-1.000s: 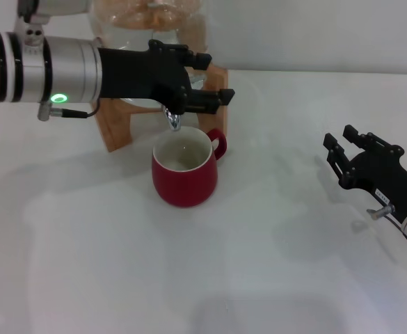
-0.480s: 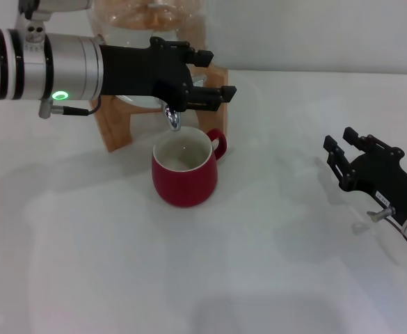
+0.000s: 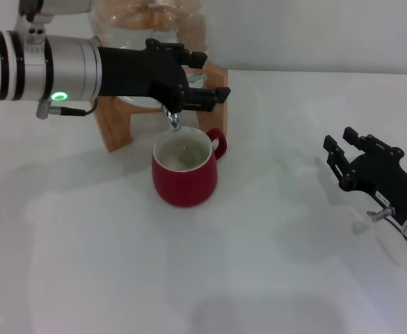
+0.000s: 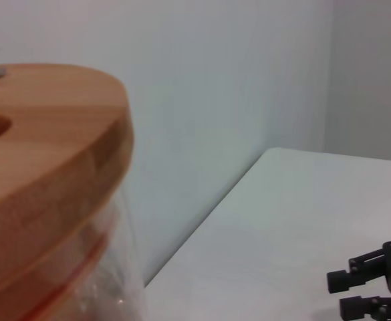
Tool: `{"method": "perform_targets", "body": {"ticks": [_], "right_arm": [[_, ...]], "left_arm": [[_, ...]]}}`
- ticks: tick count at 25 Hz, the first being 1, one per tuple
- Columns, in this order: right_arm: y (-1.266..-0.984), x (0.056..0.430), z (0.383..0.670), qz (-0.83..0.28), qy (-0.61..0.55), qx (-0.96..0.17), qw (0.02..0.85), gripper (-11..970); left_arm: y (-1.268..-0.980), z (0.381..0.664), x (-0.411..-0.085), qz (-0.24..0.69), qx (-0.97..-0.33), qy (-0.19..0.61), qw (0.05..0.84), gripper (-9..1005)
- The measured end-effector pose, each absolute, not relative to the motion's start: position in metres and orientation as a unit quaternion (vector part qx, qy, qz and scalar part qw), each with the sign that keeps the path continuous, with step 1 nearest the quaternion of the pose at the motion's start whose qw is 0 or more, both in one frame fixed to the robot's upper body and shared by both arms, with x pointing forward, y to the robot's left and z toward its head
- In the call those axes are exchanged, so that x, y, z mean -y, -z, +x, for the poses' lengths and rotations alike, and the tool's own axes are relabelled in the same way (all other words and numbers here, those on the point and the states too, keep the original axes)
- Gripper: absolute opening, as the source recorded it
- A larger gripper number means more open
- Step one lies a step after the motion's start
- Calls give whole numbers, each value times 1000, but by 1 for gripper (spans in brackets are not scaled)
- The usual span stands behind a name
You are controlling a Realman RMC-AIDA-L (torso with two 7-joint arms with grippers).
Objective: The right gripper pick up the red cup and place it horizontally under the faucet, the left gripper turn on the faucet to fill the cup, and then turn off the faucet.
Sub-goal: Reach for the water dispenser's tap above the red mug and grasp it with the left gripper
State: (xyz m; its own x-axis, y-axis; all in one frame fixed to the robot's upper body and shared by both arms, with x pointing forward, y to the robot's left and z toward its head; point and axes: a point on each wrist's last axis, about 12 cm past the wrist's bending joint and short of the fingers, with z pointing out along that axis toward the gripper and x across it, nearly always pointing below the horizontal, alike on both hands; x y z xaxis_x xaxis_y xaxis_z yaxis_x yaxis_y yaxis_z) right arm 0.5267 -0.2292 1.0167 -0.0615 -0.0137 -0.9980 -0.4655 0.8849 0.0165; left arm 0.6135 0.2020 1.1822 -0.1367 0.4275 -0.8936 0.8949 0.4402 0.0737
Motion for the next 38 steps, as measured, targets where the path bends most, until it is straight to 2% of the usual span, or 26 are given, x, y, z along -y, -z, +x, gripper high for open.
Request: {"method": "perform_targets", "body": {"ticks": [38], "right_arm": [[-1017, 229, 527, -170, -170, -708, 664, 363]], "left_arm": [[-1176, 619, -195, 472, -717, 240, 454, 759]]}}
